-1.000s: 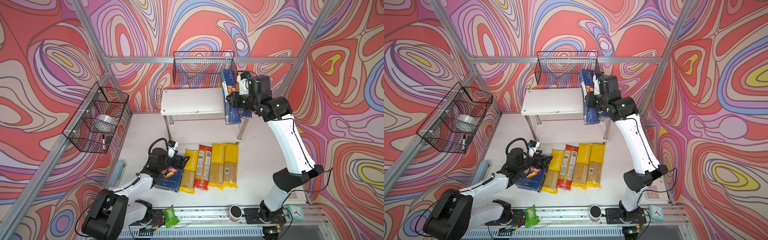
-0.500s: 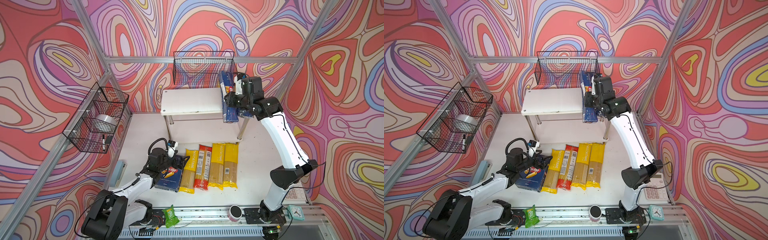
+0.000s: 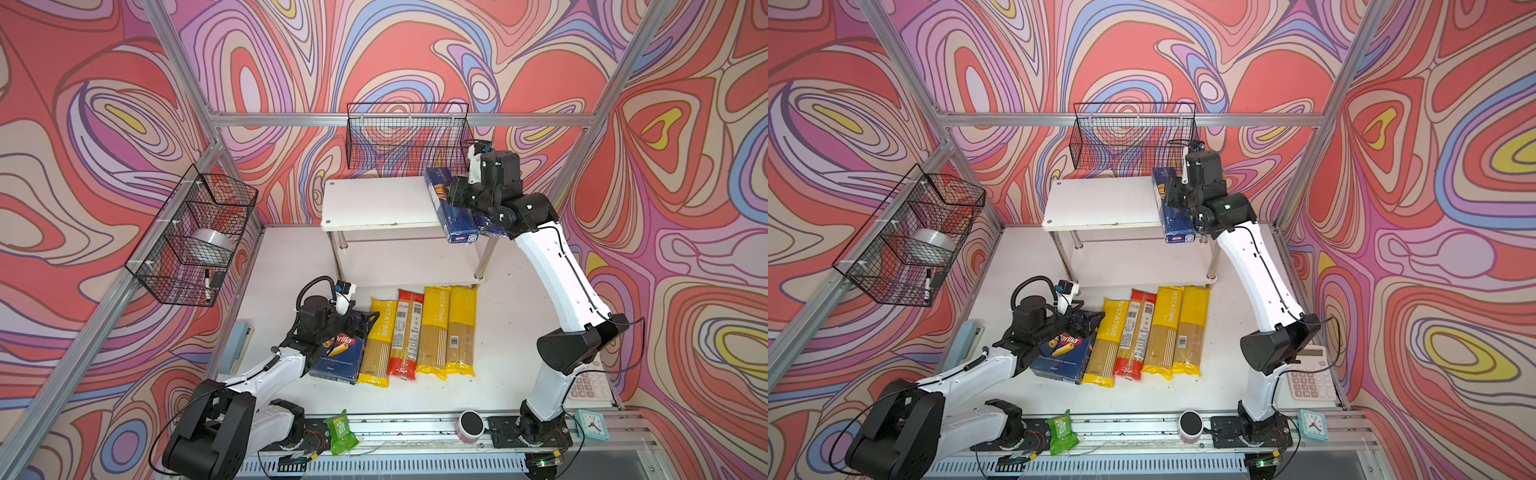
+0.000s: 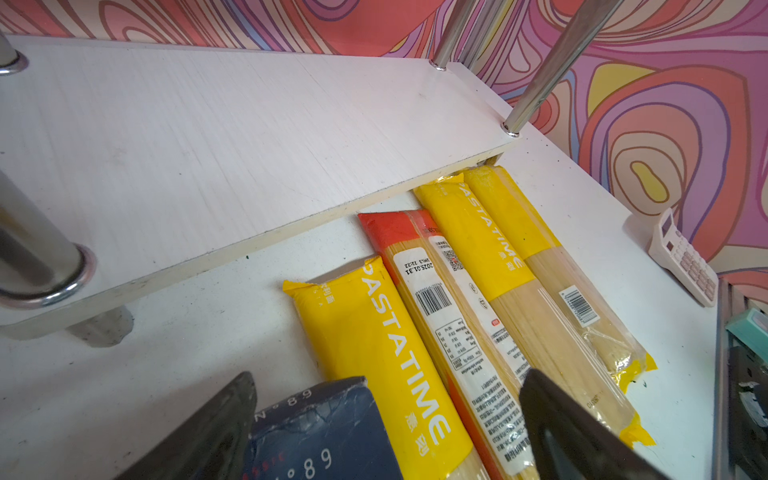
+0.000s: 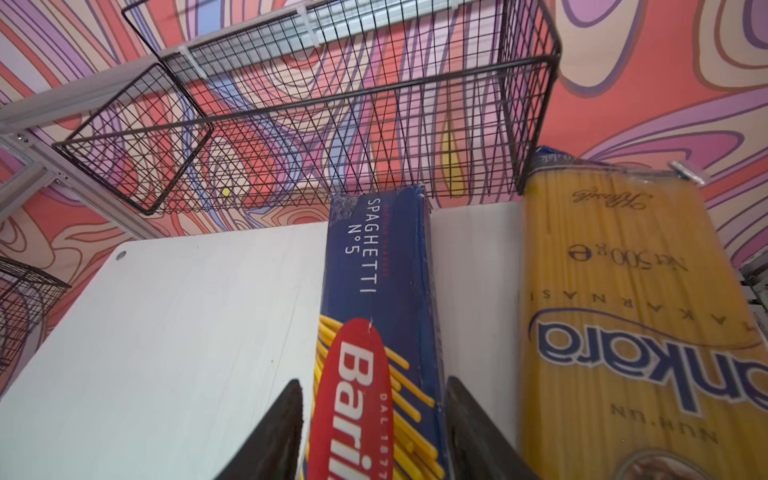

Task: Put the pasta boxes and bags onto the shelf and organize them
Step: 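Lower the Barilla box onto the shelf top beside the Ankara bag, then open the right gripper and lay the box down on the shelf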

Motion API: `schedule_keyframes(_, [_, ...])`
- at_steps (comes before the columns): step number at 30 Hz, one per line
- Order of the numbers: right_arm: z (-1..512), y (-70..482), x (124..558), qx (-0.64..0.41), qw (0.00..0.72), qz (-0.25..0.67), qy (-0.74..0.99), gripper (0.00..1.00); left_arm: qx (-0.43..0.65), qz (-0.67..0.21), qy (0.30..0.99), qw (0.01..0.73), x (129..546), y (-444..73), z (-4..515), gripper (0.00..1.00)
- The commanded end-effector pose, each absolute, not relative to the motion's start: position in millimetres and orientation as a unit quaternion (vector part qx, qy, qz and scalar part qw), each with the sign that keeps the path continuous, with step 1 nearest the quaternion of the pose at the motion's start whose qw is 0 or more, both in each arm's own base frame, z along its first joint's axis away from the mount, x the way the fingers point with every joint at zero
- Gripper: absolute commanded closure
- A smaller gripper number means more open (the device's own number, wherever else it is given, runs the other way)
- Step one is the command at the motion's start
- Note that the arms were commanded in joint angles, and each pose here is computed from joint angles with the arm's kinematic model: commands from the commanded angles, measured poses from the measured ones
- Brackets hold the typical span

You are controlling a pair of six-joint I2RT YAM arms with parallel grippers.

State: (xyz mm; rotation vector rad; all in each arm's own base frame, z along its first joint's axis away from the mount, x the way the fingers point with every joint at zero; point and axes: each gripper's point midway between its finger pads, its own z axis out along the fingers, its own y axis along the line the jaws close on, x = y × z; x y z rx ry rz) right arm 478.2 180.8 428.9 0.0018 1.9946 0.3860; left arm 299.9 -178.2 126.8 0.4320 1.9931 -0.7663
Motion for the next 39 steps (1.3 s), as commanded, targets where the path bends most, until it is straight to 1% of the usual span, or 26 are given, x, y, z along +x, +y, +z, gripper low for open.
schedule_keyframes(1, [450, 177, 472, -0.008, 0.545, 0.157, 0.823, 0.40, 0.185, -0.308, 0.806, 0.470, 301, -180, 132, 0.00])
schedule_keyframes(4, [466, 171, 457, -0.023, 0.559, 0.152, 0.815, 0.38, 0.184, -0.305, 0.806, 0.473, 301, -179, 132, 0.00])
schedule_keyframes(7, [488, 166, 426, -0.048, 0.580, 0.166, 0.796, 0.42, 0.185, -0.304, 0.806, 0.473, 301, -179, 132, 0.00])
schedule_keyframes(10, [495, 166, 395, -0.074, 0.590, 0.190, 0.781, 0.46, 0.185, -0.306, 0.806, 0.472, 301, -179, 132, 0.00])
schedule_keyframes(12, [490, 167, 374, -0.096, 0.585, 0.206, 0.779, 0.51, 0.184, -0.306, 0.807, 0.471, 301, -179, 131, 0.00])
schedule_keyframes(15, [474, 165, 349, -0.113, 0.569, 0.217, 0.785, 0.53, 0.185, -0.305, 0.807, 0.471, 301, -179, 132, 0.00])
schedule_keyframes(20, [448, 166, 319, -0.149, 0.550, 0.229, 0.790, 0.61, 0.186, -0.295, 0.811, 0.470, 300, -176, 130, 0.00])
schedule_keyframes(22, [438, 169, 313, -0.160, 0.545, 0.239, 0.788, 0.64, 0.183, -0.293, 0.811, 0.472, 301, -175, 130, 0.00])
schedule_keyframes(24, [428, 172, 310, -0.169, 0.537, 0.245, 0.789, 0.65, 0.184, -0.298, 0.811, 0.469, 301, -177, 128, 0.00])
schedule_keyframes(29, [403, 177, 315, -0.175, 0.518, 0.247, 0.801, 0.70, 0.182, -0.297, 0.815, 0.463, 303, -177, 125, 0.00])
schedule_keyframes(34, [401, 178, 318, -0.167, 0.533, 0.250, 0.791, 0.73, 0.183, -0.296, 0.814, 0.465, 303, -177, 125, 0.00])
schedule_keyframes(39, [396, 182, 326, -0.164, 0.529, 0.255, 0.793, 0.75, 0.182, -0.292, 0.816, 0.465, 305, -177, 123, 0.00])
